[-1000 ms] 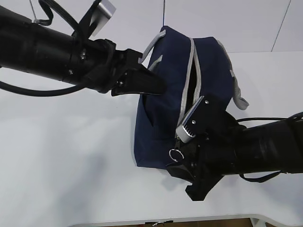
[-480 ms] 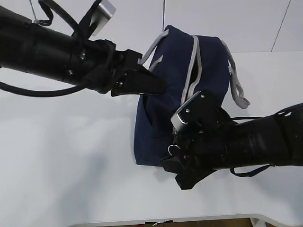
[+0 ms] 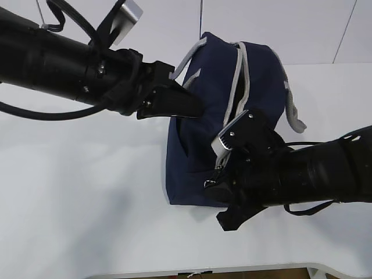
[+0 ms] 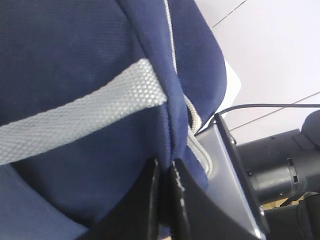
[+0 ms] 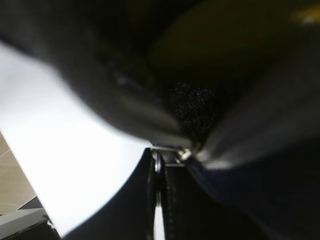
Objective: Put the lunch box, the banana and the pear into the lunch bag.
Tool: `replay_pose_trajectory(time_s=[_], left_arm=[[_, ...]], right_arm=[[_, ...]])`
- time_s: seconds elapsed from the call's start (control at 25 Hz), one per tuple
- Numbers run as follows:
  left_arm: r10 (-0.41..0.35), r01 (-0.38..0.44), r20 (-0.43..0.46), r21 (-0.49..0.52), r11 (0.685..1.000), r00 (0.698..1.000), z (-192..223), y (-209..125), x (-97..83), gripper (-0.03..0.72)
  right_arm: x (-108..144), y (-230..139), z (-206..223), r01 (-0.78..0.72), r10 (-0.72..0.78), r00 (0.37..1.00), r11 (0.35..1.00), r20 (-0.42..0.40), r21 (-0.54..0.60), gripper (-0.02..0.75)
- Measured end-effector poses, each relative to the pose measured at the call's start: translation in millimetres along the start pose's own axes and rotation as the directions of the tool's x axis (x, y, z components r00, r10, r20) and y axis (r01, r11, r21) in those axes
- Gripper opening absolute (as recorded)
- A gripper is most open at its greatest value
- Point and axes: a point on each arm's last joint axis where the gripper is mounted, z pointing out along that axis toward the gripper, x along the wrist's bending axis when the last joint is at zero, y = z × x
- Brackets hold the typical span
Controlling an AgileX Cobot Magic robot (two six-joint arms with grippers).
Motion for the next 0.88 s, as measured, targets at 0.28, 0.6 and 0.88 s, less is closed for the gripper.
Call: replay_pose_trajectory(time_s=[0.28,0.6,0.88], left_arm=[[0.000,0.000,0.000,0.000,1.000,1.000,0.0,0.0,0.0,-0.010],[0.000,0.000,0.000,0.000,1.000,1.000,0.0,0.0,0.0,-0.010],[0.000,0.000,0.000,0.000,1.000,1.000,0.0,0.0,0.0,-0.010]], right_arm=[[1.6,2.9,-5.2,0.044,-0.044,0.999,0.999,-0.002,-0.004,0.018],[5.4,3.9,-13.0,0.040,-0.040,0.999,0.999,-0.012,-0.013,0.018],[9.0,-1.5,-18.1,-0.020,0.020,1.000,1.000,-0.020,0.005,0.018]])
